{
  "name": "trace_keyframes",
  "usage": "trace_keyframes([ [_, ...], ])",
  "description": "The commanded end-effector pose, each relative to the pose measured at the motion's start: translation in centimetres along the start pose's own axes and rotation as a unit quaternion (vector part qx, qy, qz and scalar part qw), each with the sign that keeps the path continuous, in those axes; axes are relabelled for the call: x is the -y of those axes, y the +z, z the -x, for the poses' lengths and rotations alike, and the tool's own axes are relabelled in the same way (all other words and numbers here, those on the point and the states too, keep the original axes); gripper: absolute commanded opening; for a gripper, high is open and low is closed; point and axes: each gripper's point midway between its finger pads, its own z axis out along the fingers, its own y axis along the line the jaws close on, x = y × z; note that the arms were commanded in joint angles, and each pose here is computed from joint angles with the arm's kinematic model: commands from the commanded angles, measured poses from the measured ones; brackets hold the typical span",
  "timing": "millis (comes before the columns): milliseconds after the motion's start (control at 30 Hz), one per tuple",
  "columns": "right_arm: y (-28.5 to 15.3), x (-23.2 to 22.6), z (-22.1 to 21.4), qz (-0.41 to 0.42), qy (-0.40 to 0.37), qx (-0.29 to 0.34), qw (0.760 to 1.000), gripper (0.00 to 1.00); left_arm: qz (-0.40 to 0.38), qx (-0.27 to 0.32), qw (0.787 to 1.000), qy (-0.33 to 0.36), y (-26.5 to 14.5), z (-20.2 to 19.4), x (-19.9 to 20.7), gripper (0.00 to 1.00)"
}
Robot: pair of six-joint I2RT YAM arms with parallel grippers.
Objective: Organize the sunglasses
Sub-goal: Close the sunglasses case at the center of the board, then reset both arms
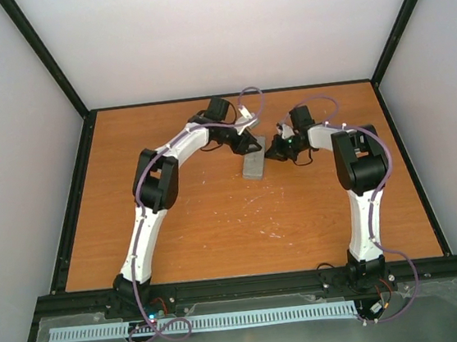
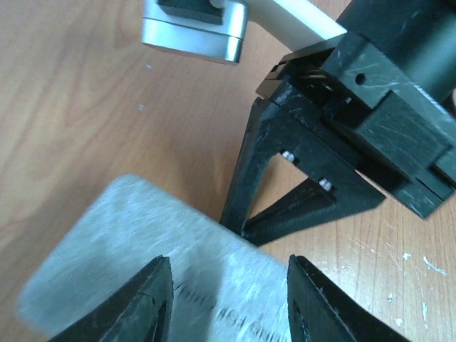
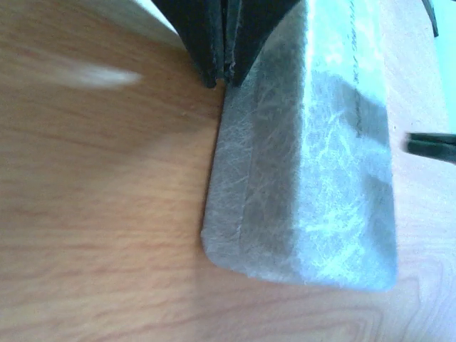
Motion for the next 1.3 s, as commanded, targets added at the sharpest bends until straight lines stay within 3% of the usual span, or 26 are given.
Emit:
trace_keyframes([
  [0, -0.1, -2.2, -1.7, 0.029, -0.023, -0.022, 0.999, 0.03, -0.022, -0.028, 0.999, 0.003, 2.8, -2.1, 1.4, 0.45],
  [233, -0.6, -2.2, -1.6, 0.019, -0.028, -0.013, 0.999, 0.03, -0.008, -0.034, 0.999, 0.004, 2.5, -1.9, 1.1, 0.45],
  [300, -1.5, -2.3, -1.0, 0.004, -0.032, 0.003, 0.999, 0.06, 0.006, -0.018, 1.0, 0.004, 1.2, -0.1, 0.6, 0.57],
  [333, -2.2, -2.4, -0.6, -0.004, -0.035, 0.014, 0.999, 0.08, 0.015, -0.005, 1.0, 0.006, 0.2, 1.1, 0.2, 0.69],
  [367, -2.9, -2.5, -0.1, -0.015, -0.04, 0.025, 0.999, 0.12, 0.024, 0.01, 1.0, 0.01, -0.9, 2.4, -0.1, 0.87],
  [400, -3.7, -2.4, 0.3, -0.034, -0.047, 0.039, 0.998, 0.19, 0.035, 0.025, 0.999, 0.015, -2.1, 3.6, -0.4, 0.98],
  [533, -7.1, -1.8, 2.0, -0.103, -0.072, 0.088, 0.988, 0.36, 0.083, 0.085, 0.993, 0.028, -7.3, 7.7, -2.0, 1.0],
  [633, -9.6, -1.1, 2.9, -0.146, -0.076, 0.127, 0.978, 0.43, 0.123, 0.121, 0.985, 0.008, -11.1, 9.6, -3.9, 1.0],
  [667, -10.3, -0.8, 3.2, -0.157, -0.073, 0.14, 0.975, 0.51, 0.136, 0.128, 0.982, -0.008, -12.3, 9.8, -4.7, 1.0],
  [833, -13.1, 0.7, 3.8, -0.193, -0.036, 0.19, 0.962, 0.72, 0.21, 0.141, 0.962, -0.101, -17.8, 7.3, -9.6, 1.0],
  [900, -13.6, 0.8, 4.0, -0.188, -0.024, 0.209, 0.959, 0.74, 0.235, 0.134, 0.954, -0.126, -19.6, 5.2, -10.9, 0.99],
  [933, -13.7, 0.8, 3.9, -0.185, -0.019, 0.213, 0.959, 0.93, 0.251, 0.127, 0.949, -0.14, -20.3, 3.8, -11.5, 0.99],
  [967, -13.7, 1.0, 3.9, -0.185, -0.013, 0.215, 0.959, 0.99, 0.267, 0.12, 0.944, -0.153, -21.1, 2.5, -12.0, 1.0],
  [1267, -13.8, 4.2, 3.5, -0.255, 0.037, 0.211, 0.943, 1.0, 0.343, 0.095, 0.907, -0.227, -25.9, -8.0, -10.2, 0.99],
])
